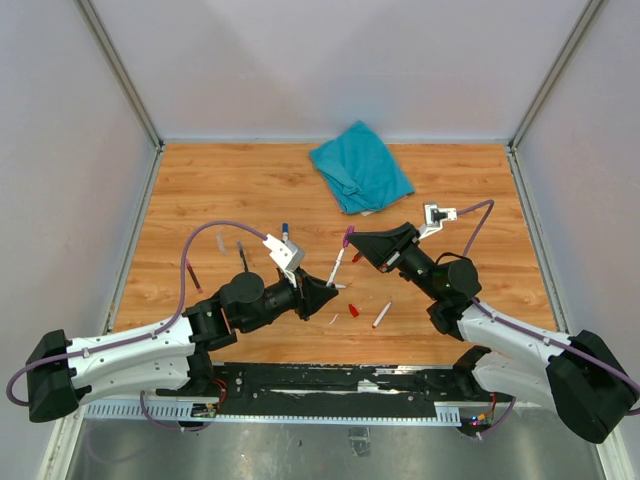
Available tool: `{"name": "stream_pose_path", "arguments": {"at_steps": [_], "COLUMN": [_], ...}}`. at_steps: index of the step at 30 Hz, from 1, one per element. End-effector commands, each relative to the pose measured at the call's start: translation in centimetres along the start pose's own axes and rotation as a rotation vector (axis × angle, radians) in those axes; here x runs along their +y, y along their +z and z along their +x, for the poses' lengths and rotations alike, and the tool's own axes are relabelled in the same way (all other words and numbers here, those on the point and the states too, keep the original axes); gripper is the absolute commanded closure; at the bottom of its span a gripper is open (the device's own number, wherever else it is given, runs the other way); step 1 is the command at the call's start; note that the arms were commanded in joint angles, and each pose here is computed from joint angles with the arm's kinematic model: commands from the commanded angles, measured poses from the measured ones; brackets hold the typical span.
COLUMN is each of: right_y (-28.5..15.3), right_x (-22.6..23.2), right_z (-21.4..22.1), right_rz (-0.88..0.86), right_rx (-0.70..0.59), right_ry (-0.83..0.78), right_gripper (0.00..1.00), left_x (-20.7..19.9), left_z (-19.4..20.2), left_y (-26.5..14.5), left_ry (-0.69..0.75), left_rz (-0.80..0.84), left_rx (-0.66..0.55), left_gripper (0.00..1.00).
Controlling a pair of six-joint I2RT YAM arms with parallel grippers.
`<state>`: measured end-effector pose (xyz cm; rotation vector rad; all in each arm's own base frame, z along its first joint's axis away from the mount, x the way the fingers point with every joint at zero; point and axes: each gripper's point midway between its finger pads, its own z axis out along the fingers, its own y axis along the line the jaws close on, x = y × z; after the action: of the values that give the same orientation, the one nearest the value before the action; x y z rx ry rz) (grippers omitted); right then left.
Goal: Insert the pens into the pen caps
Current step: Insert the pen cap onto the pen.
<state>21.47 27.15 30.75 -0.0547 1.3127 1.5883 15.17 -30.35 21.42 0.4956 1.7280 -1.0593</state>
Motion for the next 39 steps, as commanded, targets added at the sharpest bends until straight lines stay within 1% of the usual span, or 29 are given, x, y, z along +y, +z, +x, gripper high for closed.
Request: {"name": "stream_pose_path", "arguments": {"at_steps": [1, 8, 17, 24, 39], "right_y": [-0.4, -0.7, 0.1, 0.8, 0.8], "right_x": [-0.1, -0.4, 0.1, 0.6, 0.5], "right_z": [0.1, 0.4, -1.3, -2.1, -2.3], "right_rz": [-0.010, -0.002, 0.002, -0.015, -0.010], "right_rx": [0.003, 0.009, -0.055, -0.079, -0.092], "right_ry": [-0.023, -0.020, -0.034, -0.038, -0.029], "right_gripper": [0.99, 1.00, 0.99, 0.99, 0.99], "left_x": [-0.8, -0.7, -0.7, -0.8, -0.7], "left_z": [-1.5, -1.5, -1.3, -1.3, -1.3], "left_y": [0.0, 0.0, 0.0, 0.1, 0.1], "left_ry": [0.015, 0.013, 0.013, 0.013, 0.013], "left_rz": [0.021, 0.018, 0.019, 0.019, 0.020], "left_rx": [-0.044, -0.046, -0.040, -0.041, -0.039], "left_gripper": [0.99, 0.99, 1.00, 0.99, 1.00]}}
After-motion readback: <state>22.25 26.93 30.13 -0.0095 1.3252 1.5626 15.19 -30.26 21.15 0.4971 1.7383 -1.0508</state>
